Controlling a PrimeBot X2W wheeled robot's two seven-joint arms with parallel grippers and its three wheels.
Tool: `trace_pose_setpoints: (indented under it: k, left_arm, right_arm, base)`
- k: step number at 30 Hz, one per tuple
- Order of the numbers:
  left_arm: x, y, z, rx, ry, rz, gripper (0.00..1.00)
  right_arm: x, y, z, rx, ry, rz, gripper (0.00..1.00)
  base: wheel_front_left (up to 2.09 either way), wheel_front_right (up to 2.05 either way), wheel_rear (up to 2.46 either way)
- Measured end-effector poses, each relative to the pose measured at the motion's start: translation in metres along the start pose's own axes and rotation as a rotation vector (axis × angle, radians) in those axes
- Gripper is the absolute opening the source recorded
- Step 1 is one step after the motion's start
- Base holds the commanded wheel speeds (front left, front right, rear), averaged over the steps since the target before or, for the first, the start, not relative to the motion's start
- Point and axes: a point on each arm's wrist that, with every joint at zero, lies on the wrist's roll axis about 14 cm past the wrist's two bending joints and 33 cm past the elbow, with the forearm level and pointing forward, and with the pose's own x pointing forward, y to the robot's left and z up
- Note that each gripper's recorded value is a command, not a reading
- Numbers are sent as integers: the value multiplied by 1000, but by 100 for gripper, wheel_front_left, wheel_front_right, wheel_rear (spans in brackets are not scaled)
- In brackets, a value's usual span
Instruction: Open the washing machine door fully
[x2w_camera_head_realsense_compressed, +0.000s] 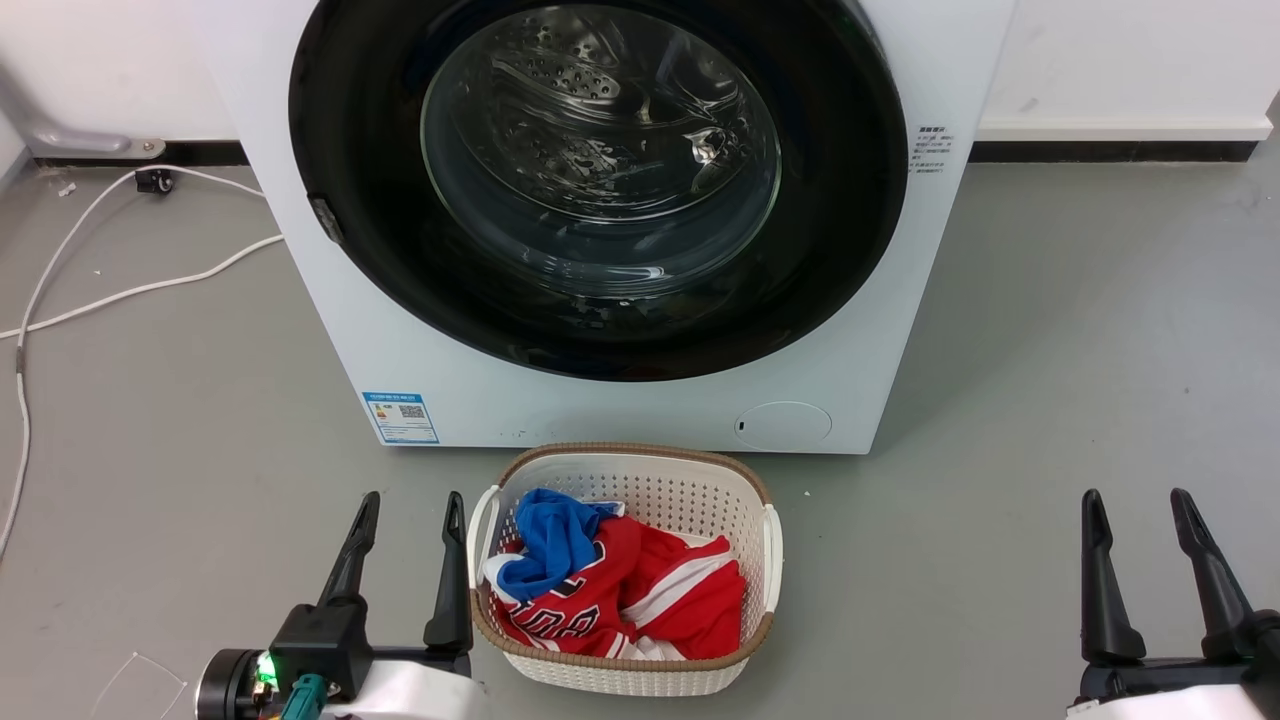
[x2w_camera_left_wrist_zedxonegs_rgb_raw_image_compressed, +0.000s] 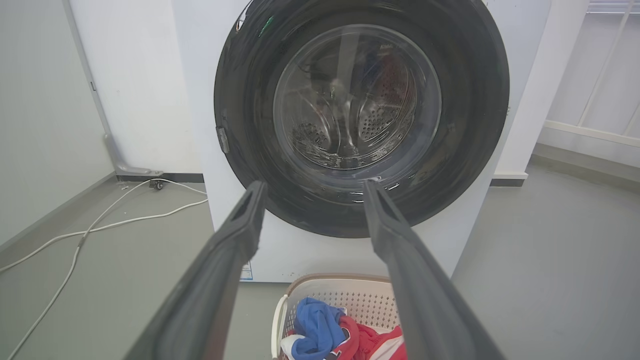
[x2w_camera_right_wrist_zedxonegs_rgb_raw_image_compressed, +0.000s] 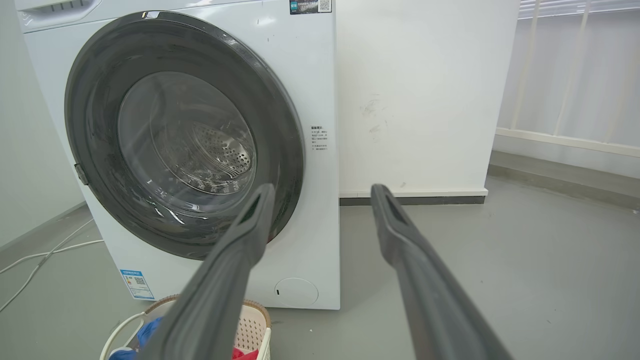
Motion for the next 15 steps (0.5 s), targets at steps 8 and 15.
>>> trace_pose_setpoints:
  k: [8, 15]
  left_arm:
    - [-1, 0, -2, 11, 3, -2, 100]
    - [-2, 1, -6, 6, 14, 2, 100]
  right_arm:
    - [0, 2, 0, -9, -2, 7, 100]
    - [0, 1, -2, 9, 2, 3, 100]
  base:
    - [0, 0, 0]
    - [0, 0, 0]
